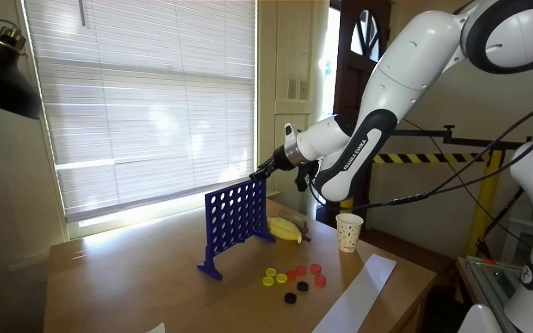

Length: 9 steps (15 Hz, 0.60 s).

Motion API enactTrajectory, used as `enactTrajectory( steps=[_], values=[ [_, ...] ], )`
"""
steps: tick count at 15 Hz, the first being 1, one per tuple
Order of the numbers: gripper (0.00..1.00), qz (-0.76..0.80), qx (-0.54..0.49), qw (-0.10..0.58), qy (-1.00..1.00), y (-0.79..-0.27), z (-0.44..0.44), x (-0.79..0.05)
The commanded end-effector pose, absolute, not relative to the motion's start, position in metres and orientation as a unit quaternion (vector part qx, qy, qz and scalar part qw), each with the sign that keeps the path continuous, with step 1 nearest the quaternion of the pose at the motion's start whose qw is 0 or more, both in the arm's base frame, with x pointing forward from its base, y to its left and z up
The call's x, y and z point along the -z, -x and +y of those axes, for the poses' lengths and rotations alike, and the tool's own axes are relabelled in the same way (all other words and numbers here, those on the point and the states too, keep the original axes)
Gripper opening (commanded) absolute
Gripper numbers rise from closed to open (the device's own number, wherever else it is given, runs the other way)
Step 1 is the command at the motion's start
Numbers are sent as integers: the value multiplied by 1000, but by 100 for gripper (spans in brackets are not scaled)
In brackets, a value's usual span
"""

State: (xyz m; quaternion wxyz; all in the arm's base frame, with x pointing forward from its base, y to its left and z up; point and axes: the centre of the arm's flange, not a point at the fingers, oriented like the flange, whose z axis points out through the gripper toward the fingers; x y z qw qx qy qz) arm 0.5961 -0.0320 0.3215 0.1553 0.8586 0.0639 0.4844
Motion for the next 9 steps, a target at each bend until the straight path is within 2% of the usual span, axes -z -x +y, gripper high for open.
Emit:
enactTrajectory(
  steps=[1, 4, 5, 6, 9],
  values=[
    [87, 67, -481, 154, -860, -591, -28, -314],
    [91, 66, -482, 154, -860, -591, -28, -314],
    [89, 65, -482, 154, -860, -591, -27, -315],
    [97, 64, -484, 154, -859, -591, -28, -316],
    [100, 58, -492, 156, -855, -590, -30, -323]
  ],
)
